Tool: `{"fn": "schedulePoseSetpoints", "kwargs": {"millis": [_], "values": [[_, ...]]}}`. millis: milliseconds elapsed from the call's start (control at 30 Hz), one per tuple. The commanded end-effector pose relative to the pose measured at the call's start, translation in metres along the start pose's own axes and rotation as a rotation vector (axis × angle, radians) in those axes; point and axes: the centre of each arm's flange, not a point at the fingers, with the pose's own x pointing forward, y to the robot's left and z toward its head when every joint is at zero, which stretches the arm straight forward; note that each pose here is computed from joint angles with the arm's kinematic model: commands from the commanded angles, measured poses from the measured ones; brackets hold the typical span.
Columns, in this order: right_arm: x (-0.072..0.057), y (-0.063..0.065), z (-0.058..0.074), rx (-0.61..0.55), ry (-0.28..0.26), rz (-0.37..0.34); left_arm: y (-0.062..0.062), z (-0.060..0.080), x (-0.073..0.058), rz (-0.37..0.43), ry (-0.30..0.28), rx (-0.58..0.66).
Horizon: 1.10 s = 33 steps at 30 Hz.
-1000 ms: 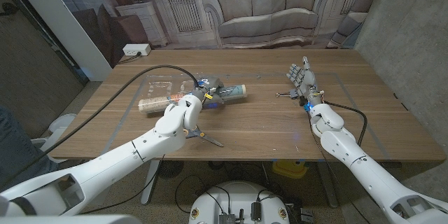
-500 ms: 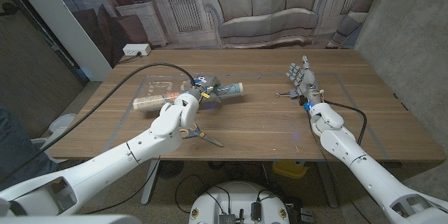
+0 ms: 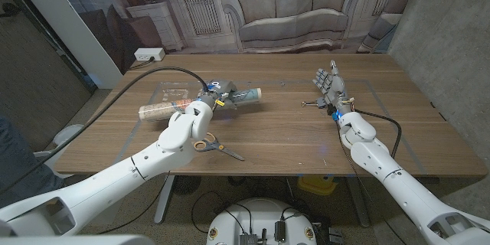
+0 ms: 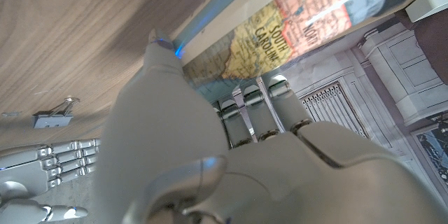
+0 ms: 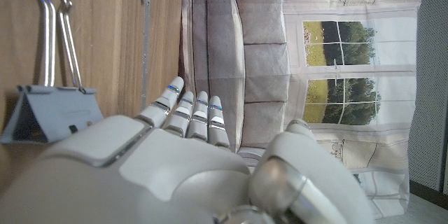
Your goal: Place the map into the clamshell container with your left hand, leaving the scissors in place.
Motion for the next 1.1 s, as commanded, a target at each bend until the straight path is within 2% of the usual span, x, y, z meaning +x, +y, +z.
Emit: {"fn": "schedulePoseSetpoints", "kwargs": {"millis": [33,367,467,1100], "values": [[-0.004,0.002,0.000,0.001,-0.008,0.002,0.005,-0.014,-0.008,0.030,0.020,-0.003],[-0.004,0.005,0.000,-0.004,0.000,0.010,0.015,-0.026,-0.020,0.065,0.041,0.001],[-0.003,0.007,0.000,-0.004,0.002,0.014,0.016,-0.031,-0.023,0.102,0.036,0.006],[-0.001,0.006,-0.007,0.005,0.020,0.013,0.026,-0.055,-0.021,0.141,0.065,0.053]]}}
